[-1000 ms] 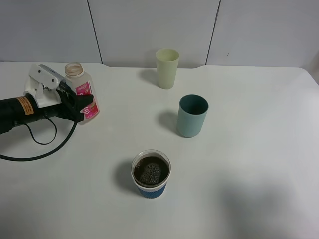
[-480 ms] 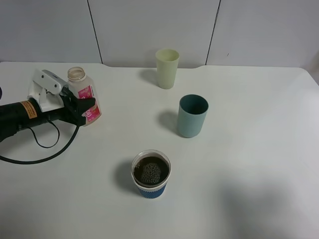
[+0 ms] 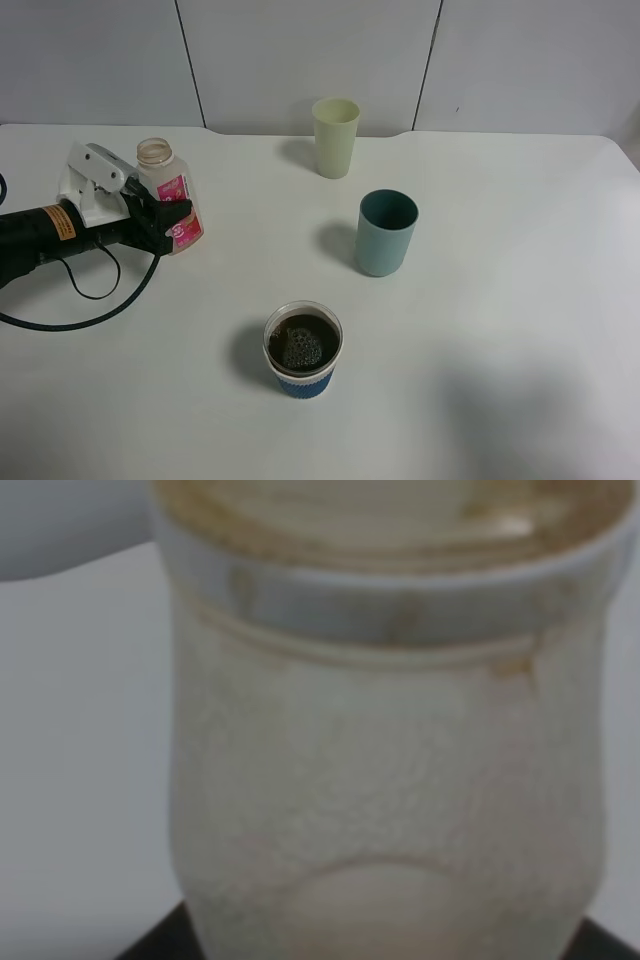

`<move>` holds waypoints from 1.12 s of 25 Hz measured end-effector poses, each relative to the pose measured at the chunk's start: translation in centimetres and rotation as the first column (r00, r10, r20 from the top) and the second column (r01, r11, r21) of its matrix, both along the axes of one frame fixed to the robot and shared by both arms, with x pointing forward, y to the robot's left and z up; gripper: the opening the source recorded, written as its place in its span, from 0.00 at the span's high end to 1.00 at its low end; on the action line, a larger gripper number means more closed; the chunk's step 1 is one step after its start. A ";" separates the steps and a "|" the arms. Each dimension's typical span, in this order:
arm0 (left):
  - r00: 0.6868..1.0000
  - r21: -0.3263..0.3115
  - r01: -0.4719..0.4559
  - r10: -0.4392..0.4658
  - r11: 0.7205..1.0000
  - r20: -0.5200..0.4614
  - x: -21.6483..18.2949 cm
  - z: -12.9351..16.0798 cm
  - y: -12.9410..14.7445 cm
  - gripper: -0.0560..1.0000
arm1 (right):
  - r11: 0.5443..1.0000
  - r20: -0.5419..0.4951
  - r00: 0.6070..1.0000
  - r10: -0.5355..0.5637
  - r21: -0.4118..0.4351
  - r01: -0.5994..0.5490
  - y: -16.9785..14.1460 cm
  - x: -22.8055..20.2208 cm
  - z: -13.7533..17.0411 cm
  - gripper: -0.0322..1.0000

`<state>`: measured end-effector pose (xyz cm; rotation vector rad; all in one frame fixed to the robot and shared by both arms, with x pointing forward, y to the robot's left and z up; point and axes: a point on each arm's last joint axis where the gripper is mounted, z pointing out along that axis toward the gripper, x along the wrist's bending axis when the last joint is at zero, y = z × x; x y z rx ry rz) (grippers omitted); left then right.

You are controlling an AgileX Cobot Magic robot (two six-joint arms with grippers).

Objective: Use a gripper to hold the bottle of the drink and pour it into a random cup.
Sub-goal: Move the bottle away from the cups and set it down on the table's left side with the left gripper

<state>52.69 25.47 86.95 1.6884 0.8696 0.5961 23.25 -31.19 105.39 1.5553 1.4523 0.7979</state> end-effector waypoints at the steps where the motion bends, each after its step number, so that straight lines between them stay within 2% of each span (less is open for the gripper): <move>1: 1.000 0.000 0.000 0.000 1.000 -0.002 0.0 -0.1 0.0 0.65 | 1.000 0.000 1.000 0.000 0.000 0.000 0.0 0.0 0.0 0.01; 10: 1.000 0.015 0.006 -0.006 1.000 0.009 0.0 -0.1 0.0 0.64 | 1.000 0.000 1.000 0.000 0.000 0.000 0.0 0.0 0.0 0.01; 11: 1.000 0.016 0.007 -0.007 1.000 0.009 0.0 -0.1 0.0 0.60 | 1.000 0.000 1.000 0.000 0.000 0.000 0.0 0.0 0.0 0.01; 13: 1.000 0.022 0.008 -0.009 1.000 0.012 0.0 -0.2 0.0 0.45 | 1.000 0.000 1.000 0.000 0.000 0.000 0.0 0.0 0.0 0.01; 15: 1.000 0.029 0.009 -0.009 1.000 0.016 0.0 -0.2 0.0 0.22 | 1.000 0.000 1.000 0.000 0.000 0.000 0.0 0.0 0.0 0.01; 16: 1.000 0.031 0.008 -0.009 0.999 0.017 0.0 -0.2 0.0 0.14 | 1.000 0.000 1.000 0.000 0.000 0.000 0.0 0.0 0.0 0.01; 18: 1.000 0.033 0.009 -0.010 0.999 0.019 0.0 -0.2 0.0 0.05 | 1.000 0.000 1.000 0.000 0.000 0.000 0.0 0.0 0.0 0.01; 20: 1.000 0.033 0.009 -0.010 0.999 0.019 0.0 -0.2 0.0 0.02 | 1.000 0.000 1.000 0.000 0.000 0.000 0.0 0.0 0.0 0.01; 28: 1.000 0.023 0.001 -0.001 1.000 0.009 0.0 0.1 0.1 0.02 | 1.000 0.000 1.000 0.000 0.000 0.000 0.0 0.0 0.0 0.01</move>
